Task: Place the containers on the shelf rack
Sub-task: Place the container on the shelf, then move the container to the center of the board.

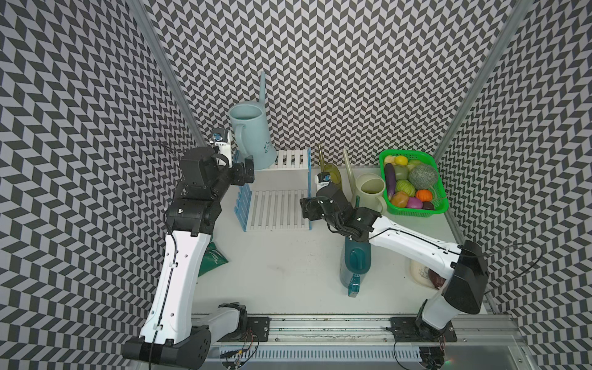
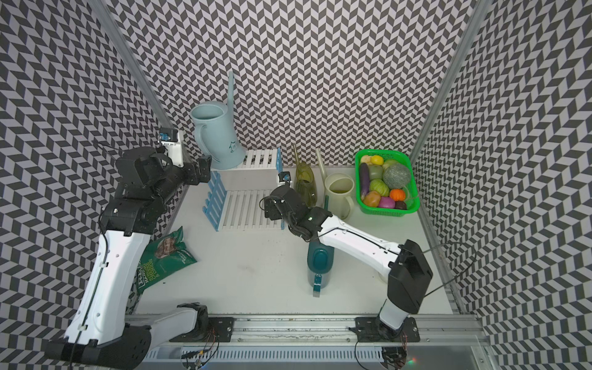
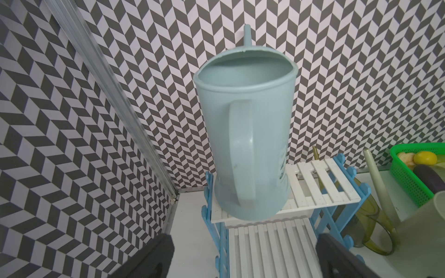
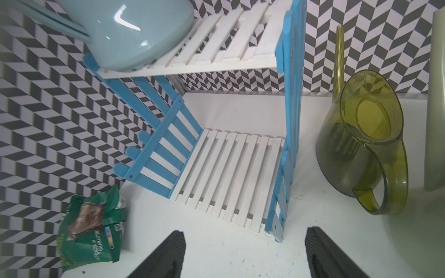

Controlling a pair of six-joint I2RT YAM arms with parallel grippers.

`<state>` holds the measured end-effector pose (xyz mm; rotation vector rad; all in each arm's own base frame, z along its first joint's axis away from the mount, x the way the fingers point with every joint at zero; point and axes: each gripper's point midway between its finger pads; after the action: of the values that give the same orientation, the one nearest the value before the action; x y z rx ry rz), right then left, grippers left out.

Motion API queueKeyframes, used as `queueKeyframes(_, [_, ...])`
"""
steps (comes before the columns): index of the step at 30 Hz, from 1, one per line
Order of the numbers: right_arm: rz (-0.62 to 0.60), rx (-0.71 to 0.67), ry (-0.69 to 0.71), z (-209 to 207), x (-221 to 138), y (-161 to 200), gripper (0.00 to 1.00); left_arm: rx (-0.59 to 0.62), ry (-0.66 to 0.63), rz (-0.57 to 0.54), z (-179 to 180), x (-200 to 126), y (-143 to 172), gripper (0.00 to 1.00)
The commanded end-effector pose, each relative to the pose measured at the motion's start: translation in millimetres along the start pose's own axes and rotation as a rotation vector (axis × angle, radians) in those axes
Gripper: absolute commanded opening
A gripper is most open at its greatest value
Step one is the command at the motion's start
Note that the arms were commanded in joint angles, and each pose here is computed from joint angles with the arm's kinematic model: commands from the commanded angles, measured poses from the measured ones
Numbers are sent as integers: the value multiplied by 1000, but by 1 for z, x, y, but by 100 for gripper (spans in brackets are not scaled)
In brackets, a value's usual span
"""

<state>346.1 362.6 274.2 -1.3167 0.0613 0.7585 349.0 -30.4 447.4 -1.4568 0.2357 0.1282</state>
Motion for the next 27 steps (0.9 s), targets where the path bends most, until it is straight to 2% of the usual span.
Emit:
queueKeyframes(1, [-38,-39,-56,8,-27,-16,84,61,63,5,-12,-16,19,100])
queueKeyframes(3, [-26,-52,-40,0,-39,-12,86,90,128,23,-24,-24,38,100])
queueKeyframes(8, [43,-20,23,-32,-77,8,86,121,428,86,-75,-38,90,100])
queueKeyframes(12, [105,2,52,-52,-104,29,85,125,552,126,-95,-44,112,100])
queueKeyframes(17, [211,29,94,-75,-127,61,85,166,605,125,-103,-52,124,100])
queueKeyframes(20, [287,61,90,-78,-139,82,84,177,619,114,-105,-56,126,100])
queueKeyframes(24, [392,24,124,-78,-151,112,84,168,681,131,-114,-55,135,100])
queueKeyframes(27, [415,40,166,-78,-166,121,86,163,704,146,-118,-53,139,100])
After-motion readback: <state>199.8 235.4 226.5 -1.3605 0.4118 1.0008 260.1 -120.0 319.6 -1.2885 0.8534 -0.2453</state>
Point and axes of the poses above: each gripper's point midway between its finger pads, its own x axis out along the fingers, its own z axis along the line the jaws close on, y = z × x
